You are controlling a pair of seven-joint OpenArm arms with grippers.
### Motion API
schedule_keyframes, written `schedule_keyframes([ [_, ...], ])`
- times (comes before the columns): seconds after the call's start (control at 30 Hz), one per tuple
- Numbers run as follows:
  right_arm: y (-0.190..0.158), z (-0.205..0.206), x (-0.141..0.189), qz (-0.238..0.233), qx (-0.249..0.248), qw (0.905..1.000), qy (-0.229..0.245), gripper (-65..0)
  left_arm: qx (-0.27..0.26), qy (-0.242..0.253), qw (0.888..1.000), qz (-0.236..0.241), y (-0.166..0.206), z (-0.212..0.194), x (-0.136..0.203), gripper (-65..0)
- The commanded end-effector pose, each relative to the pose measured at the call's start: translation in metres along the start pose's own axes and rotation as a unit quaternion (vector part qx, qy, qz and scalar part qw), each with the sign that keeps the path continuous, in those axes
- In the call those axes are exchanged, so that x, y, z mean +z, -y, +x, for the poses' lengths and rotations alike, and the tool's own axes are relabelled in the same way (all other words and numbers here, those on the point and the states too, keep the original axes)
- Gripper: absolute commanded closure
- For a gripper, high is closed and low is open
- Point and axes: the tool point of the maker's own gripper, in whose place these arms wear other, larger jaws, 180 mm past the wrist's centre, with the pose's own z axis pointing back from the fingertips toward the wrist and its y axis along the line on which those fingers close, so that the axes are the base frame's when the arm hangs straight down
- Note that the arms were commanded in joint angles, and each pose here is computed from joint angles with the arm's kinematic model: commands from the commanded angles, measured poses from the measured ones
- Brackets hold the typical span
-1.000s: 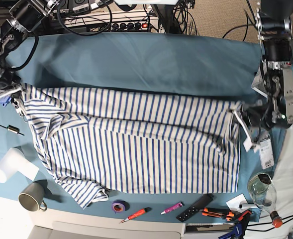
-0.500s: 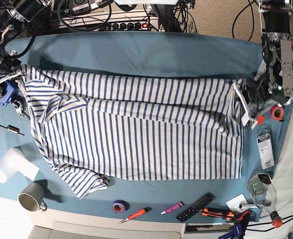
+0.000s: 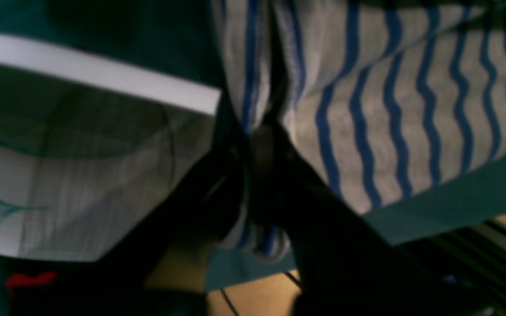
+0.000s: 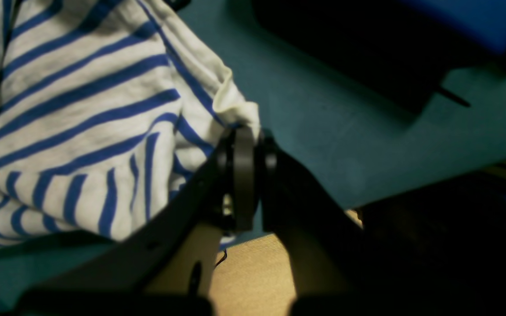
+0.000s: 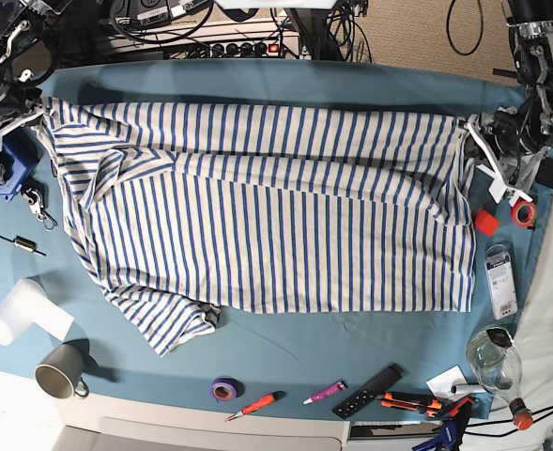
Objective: Fold the T-shirt properly
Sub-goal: 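Pull the folded shirt back toward the robot with both grippers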
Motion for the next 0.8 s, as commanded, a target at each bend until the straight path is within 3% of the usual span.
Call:
schedule_keyframes([
  [0.0,0.012,0.010,0.009,-0.023,0.013,0.9996,0.011,0.0,-0.008,0.000,1.000,0.019,-0.010,0.003,0.008,0.0],
  [0.4,0.020,-0.017,0.010,-0.031,0.019,0.9988,-0.031,0.0,-0.003,-0.039,0.999,0.019,-0.009,-0.025,0.006,0.0],
  [0.77,0.025,-0.025,0.011,-0.044,0.025,0.9976,-0.048,0.0,-0.024,-0.054,0.997,0.055,-0.015,-0.037,0.014,0.0],
])
